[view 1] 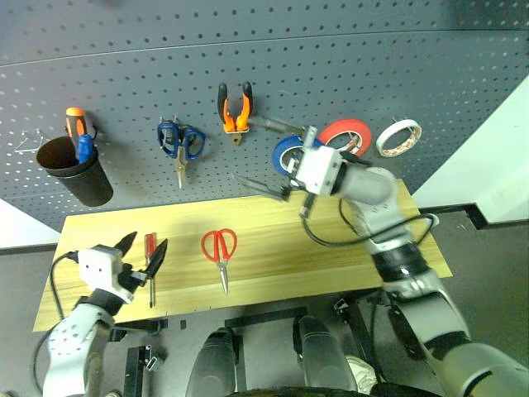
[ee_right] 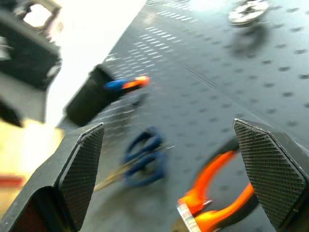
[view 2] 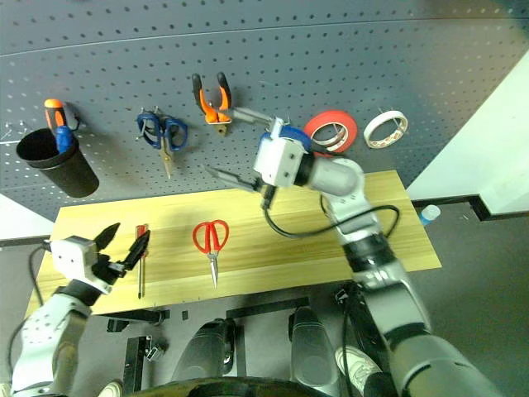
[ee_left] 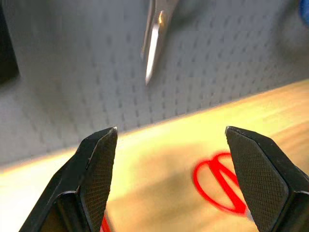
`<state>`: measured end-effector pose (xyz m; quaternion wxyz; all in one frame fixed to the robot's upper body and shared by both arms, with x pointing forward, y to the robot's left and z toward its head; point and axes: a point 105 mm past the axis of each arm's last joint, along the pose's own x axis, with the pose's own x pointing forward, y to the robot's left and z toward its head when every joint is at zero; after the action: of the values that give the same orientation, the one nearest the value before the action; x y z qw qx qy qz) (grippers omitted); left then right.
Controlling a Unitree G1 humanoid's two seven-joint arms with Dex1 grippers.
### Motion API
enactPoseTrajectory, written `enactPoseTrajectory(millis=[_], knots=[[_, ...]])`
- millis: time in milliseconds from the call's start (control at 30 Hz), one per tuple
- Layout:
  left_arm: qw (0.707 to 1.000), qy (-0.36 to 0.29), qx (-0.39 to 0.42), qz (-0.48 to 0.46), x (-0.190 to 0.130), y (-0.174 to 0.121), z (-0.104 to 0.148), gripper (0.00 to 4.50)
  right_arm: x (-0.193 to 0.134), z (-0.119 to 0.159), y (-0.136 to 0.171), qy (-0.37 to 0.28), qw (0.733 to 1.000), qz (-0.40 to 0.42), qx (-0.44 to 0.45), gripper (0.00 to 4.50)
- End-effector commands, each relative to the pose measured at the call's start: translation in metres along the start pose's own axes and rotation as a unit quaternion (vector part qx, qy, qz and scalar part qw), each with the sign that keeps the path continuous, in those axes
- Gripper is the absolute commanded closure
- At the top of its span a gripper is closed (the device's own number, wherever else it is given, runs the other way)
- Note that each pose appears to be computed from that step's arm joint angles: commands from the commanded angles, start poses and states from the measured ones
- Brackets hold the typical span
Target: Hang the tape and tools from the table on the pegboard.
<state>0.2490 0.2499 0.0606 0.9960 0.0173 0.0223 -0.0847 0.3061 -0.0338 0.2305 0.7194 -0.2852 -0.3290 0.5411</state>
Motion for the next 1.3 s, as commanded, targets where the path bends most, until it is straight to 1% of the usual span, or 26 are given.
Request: enactPoseTrajectory(millis=[33, 67, 133, 200, 333, 433, 567, 667, 733, 867, 1000, 1100, 1233, 1267, 1300], knots=[[0.997, 0.069, 0.003, 0.045, 0.018, -0.013, -0.014, 0.77, -0.027, 0.007, 0.021, 0.02, 0.998, 0.063, 0.025, 0.04], [0.993, 0.102, 0.006, 0.054, 0.022, -0.017, -0.022, 0.77, -0.035, 0.005, 0.028, 0.033, 0.996, 0.077, 0.035, 0.04], [0.985, 0.156, 0.017, 0.066, 0.03, -0.027, -0.034, 0.4, -0.052, -0.003, 0.041, 0.063, 0.992, 0.1, 0.047, 0.0], [0.978, 0.195, 0.012, 0.07, 0.037, -0.037, -0.039, 0.01, -0.067, -0.01, 0.052, 0.089, 0.988, 0.114, 0.052, 0.0], [0.965, 0.256, -0.015, 0.058, 0.052, -0.065, -0.045, 0.01, -0.089, -0.021, 0.071, 0.128, 0.98, 0.141, 0.065, 0.0], [0.952, 0.304, -0.017, 0.018, 0.059, -0.091, -0.051, 0.01, -0.099, -0.029, 0.081, 0.148, 0.976, 0.149, 0.064, 0.0], [0.933, 0.359, -0.01, 0.022, 0.058, -0.101, -0.062, 0.01, -0.101, -0.033, 0.087, 0.154, 0.975, 0.151, 0.062, 0.0], [0.916, 0.398, -0.035, 0.023, 0.055, -0.109, -0.073, 0.01, -0.102, -0.035, 0.089, 0.154, 0.974, 0.149, 0.069, 0.0], [0.909, 0.413, -0.048, 0.025, 0.055, -0.111, -0.077, 0.01, -0.104, -0.036, 0.091, 0.156, 0.973, 0.151, 0.073, 0.0], [0.9, 0.428, -0.069, 0.039, 0.061, -0.11, -0.083, 0.01, -0.115, -0.038, 0.106, 0.165, 0.963, 0.178, 0.117, 0.0], [0.898, 0.431, -0.078, 0.045, 0.067, -0.111, -0.084, 0.01, -0.128, -0.037, 0.12, 0.173, 0.948, 0.189, 0.191, 0.0], [0.895, 0.436, -0.08, 0.049, 0.07, -0.112, -0.085, 0.01, -0.135, -0.04, 0.123, 0.185, 0.942, 0.183, 0.211, 0.0], [0.891, 0.444, -0.079, 0.054, 0.07, -0.112, -0.087, 0.01, -0.134, -0.043, 0.117, 0.188, 0.944, 0.158, 0.22, 0.0], [0.89, 0.445, -0.079, 0.055, 0.07, -0.112, -0.087, 0.42, -0.134, -0.043, 0.116, 0.187, 0.945, 0.155, 0.22, 0.0], [0.889, 0.447, -0.078, 0.056, 0.07, -0.111, -0.087, 0.63, -0.133, -0.043, 0.115, 0.186, 0.946, 0.15, 0.22, 0.0]])
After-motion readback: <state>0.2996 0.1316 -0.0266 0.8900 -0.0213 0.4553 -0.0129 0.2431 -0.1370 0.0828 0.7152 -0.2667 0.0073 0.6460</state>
